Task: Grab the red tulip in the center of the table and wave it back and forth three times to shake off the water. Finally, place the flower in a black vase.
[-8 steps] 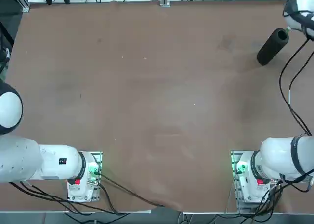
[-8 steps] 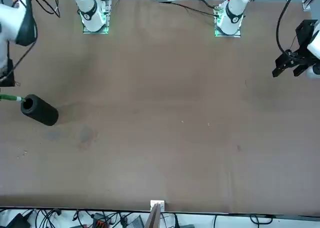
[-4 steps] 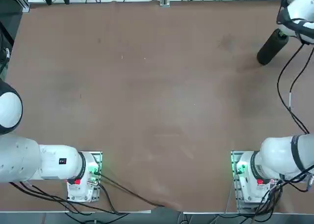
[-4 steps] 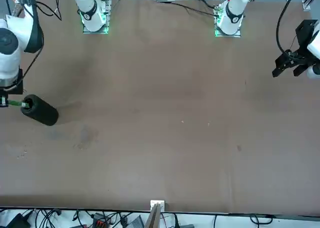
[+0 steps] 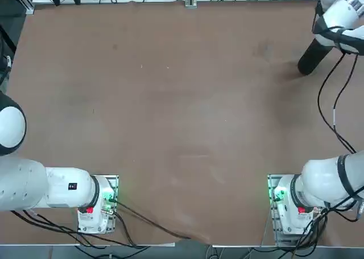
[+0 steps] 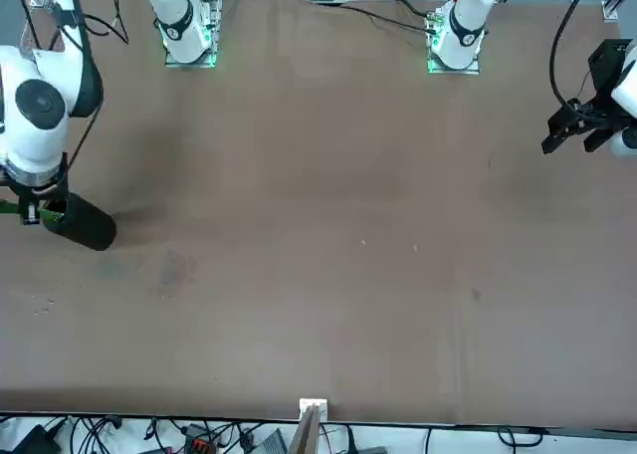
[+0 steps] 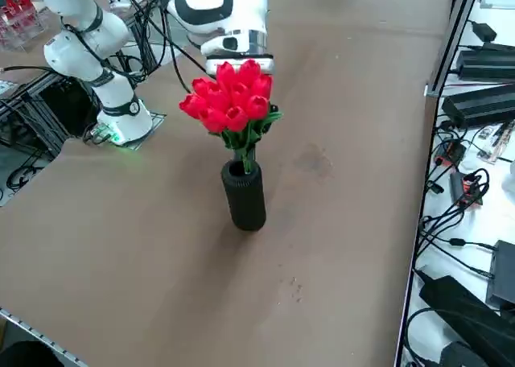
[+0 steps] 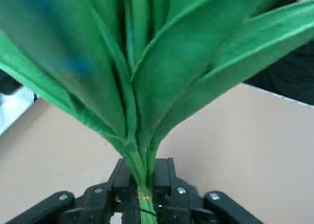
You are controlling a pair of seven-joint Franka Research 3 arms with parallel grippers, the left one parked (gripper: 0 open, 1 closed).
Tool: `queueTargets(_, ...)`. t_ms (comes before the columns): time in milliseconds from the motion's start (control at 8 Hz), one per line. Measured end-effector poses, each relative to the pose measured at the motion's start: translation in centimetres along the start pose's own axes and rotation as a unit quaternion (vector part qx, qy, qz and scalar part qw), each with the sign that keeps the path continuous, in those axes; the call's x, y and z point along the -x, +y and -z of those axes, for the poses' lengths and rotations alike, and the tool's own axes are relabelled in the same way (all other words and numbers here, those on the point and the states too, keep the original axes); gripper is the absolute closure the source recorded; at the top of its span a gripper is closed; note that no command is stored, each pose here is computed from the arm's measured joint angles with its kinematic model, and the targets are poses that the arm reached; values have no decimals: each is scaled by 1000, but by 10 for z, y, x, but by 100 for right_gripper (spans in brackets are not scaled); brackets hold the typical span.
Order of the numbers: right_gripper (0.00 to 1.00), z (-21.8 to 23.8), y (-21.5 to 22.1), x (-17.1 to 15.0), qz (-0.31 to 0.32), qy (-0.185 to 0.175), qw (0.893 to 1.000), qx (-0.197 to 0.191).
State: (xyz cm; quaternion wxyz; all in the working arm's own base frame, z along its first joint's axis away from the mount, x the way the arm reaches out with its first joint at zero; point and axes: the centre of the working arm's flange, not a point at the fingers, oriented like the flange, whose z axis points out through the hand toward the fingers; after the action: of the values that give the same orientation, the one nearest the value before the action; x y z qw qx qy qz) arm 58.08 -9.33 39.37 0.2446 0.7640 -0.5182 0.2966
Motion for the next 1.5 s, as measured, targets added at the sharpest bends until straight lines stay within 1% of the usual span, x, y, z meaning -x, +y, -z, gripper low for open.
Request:
queueTargets(125, 56, 5, -1, 7, 6, 6, 1000, 17)
queueTargets(250, 35, 15, -3, 16, 10, 15, 999, 37)
queueTargets(375, 16, 29, -5, 24, 7, 25, 998, 50)
queueTargets(500, 0, 41, -6, 30, 5, 35, 997, 62)
queueTargets(625, 0, 52, -6, 35, 6, 40, 997, 71)
queueTargets(750, 0, 68, -8, 41, 4, 36, 997, 74)
queueTargets(875, 0, 89, -11, 46, 11, 20, 997, 74)
queueTargets(1000, 0, 113, -15, 47, 33, -12, 997, 75)
queueTargets(1125, 0, 132, -19, 39, 66, -55, 994, 71)
queueTargets(1250, 0, 148, -23, 26, 108, -101, 987, 56)
queueTargets(1375, 0, 159, -26, 15, 152, -149, 976, 33)
queueTargets(1500, 0, 166, -29, 8, 200, -199, 960, 7)
